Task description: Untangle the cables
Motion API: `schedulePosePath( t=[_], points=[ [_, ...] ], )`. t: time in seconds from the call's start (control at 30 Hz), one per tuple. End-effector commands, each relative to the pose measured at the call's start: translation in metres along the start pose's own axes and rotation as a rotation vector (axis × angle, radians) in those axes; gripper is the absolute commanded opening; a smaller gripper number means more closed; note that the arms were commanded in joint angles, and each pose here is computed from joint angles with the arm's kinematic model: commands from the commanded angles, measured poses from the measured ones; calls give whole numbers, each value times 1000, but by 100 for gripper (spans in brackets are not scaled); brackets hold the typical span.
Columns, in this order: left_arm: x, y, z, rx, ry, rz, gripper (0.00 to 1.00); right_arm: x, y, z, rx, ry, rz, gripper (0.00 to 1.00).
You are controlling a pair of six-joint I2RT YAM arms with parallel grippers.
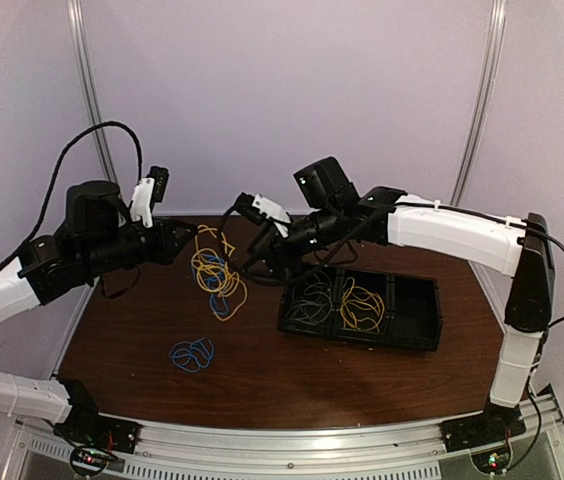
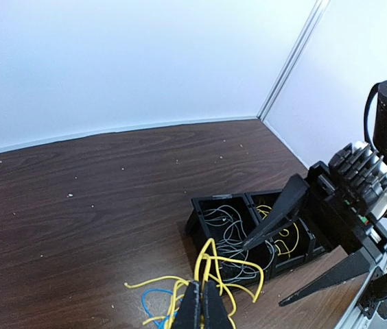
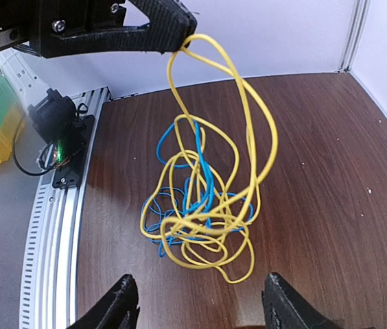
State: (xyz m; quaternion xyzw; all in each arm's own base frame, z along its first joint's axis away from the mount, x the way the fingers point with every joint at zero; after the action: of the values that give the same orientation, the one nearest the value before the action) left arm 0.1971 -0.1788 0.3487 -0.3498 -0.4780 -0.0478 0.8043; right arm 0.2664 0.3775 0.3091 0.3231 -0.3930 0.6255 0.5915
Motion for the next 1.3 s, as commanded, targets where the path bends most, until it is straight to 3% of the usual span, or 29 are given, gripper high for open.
schedulePosePath(
  t=[0.0,0.3,0.5,0.57,0.6,0.63,0.73,0.8,1.1,1.27],
  points=[
    [2,-1,7,-45,-32,25,0,16,10,-13,73,-39,21,62],
    [-1,1,11,-43,-37,25,0,24,10,-28,29,-40,46,56],
    [-5,5,10,-28,-31,25,0,29,10,-24,2,-57,53,25],
    [-7,7,9,-19,-29,24,0,30,11,-20,1,-63,54,5],
    [-8,8,8,-13,-28,23,0,31,12,-18,0,-68,57,0],
    [-9,8,8,-8,-30,23,0,32,13,-16,1,-71,59,0],
    [-11,13,9,42,-29,18,34,41,16,-9,37,-92,73,0],
    [-14,15,13,29,-44,25,44,51,19,-3,82,-120,85,0],
    [-59,24,11,-237,-24,72,55,100,19,22,111,-205,121,0],
    [-66,29,4,-260,-85,72,56,105,25,22,129,-221,134,0]
  ],
)
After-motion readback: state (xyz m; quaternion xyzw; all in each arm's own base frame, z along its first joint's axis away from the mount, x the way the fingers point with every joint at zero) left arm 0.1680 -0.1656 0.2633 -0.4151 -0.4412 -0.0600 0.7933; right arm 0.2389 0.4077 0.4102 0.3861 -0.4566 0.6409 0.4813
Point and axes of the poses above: each gripper's point midway between its finger pads, its own z axis back along the fingers, its own y axis along the line the jaws close on, x = y × z, the point moved 10 cm from there along z, back along the fingers, and after that the axes turned 13 degrees about z, right-handed, at the moved point
